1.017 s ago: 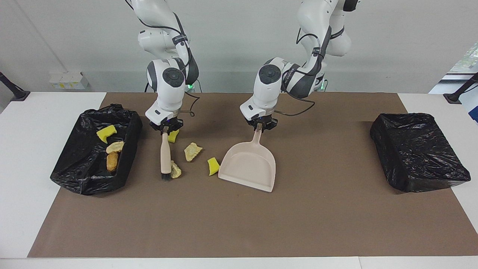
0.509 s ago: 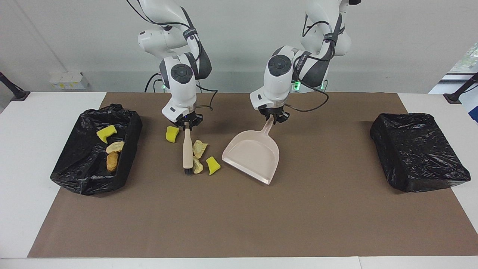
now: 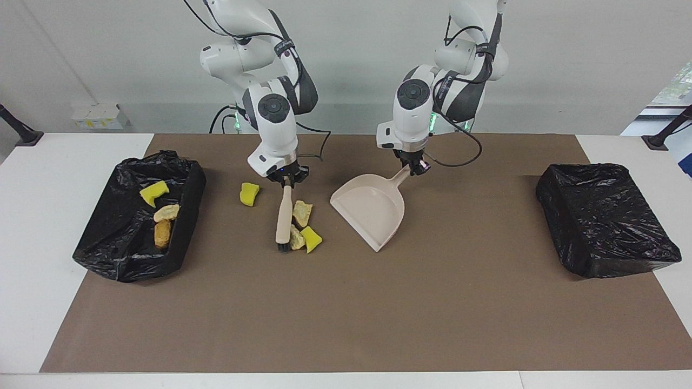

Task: Sweep and dump trash in bin
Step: 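Sweep the bread and sponge pieces into the dustpan with the right gripper, then move the brush with the right gripper to the sponge near the bin, then sweep the last yellow sponge into the dustpan with the right gripper, then carry the dustpan to the bin with the left gripper while the right gripper withdraws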

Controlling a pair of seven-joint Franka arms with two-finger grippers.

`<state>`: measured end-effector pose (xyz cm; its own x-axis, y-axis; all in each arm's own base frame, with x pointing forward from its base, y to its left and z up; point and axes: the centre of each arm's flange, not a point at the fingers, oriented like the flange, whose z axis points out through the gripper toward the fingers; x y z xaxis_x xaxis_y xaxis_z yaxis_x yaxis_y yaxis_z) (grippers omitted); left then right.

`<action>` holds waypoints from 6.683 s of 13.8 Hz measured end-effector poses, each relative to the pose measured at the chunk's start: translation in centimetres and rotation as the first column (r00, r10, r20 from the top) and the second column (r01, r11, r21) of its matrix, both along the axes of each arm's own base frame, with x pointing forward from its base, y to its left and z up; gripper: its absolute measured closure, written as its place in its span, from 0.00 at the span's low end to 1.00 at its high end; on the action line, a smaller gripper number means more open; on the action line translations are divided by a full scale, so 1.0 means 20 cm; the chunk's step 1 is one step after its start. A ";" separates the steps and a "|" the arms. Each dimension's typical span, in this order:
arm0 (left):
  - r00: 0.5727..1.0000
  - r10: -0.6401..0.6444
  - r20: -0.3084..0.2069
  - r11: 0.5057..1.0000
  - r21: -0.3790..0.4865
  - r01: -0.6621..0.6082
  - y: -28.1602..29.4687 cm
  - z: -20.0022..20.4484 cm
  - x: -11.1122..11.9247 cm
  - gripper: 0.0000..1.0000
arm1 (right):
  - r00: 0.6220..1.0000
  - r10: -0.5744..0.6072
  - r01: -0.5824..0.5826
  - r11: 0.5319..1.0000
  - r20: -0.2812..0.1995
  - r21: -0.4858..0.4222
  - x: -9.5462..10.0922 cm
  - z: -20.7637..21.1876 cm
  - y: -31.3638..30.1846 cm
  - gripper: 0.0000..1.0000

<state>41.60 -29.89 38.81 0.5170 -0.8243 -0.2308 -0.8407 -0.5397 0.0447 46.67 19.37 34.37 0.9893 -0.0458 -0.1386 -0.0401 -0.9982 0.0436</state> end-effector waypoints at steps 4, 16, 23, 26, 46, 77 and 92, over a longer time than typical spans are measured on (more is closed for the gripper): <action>0.990 -0.137 -0.023 0.990 -0.021 0.136 0.08 0.00 0.02 0.68 | 0.998 -0.063 0.063 0.997 -0.020 0.043 -0.01 0.01 0.04 0.73; 0.961 -0.277 -0.009 0.960 0.023 0.277 0.14 -0.04 0.06 0.68 | 0.966 0.256 -0.239 0.941 -0.045 0.238 -0.15 0.00 0.47 0.73; 0.958 -0.287 0.001 0.958 0.027 0.287 0.14 -0.04 0.07 0.68 | 0.917 0.379 -0.315 0.880 -0.125 0.356 -0.20 0.23 0.54 0.73; 0.958 -0.287 0.002 0.957 0.026 0.287 0.14 -0.04 0.07 0.68 | 0.928 0.326 -0.262 0.915 -0.179 0.307 -0.12 0.35 0.23 0.73; 0.952 -0.304 0.036 0.953 0.019 0.303 0.06 -0.07 0.02 0.68 | 0.990 0.018 -0.032 0.995 -0.139 -0.097 -0.49 0.09 -0.87 0.73; 0.929 -0.362 0.074 0.932 -0.004 0.363 0.26 -0.08 0.18 0.68 | 0.938 0.311 -0.228 0.888 -0.155 0.400 -0.15 -0.06 0.42 0.73; 0.917 -0.380 0.125 0.922 -0.033 0.386 0.65 0.24 0.32 0.68 | 0.975 0.153 -0.144 0.988 -0.163 0.063 0.04 0.14 -0.32 0.73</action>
<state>48.06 -16.83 43.67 0.1790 -0.9743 -0.1369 -0.9837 -0.1747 -0.0425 47.57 12.98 37.20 0.9474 0.1113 -0.3002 0.1126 -0.9936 -0.0129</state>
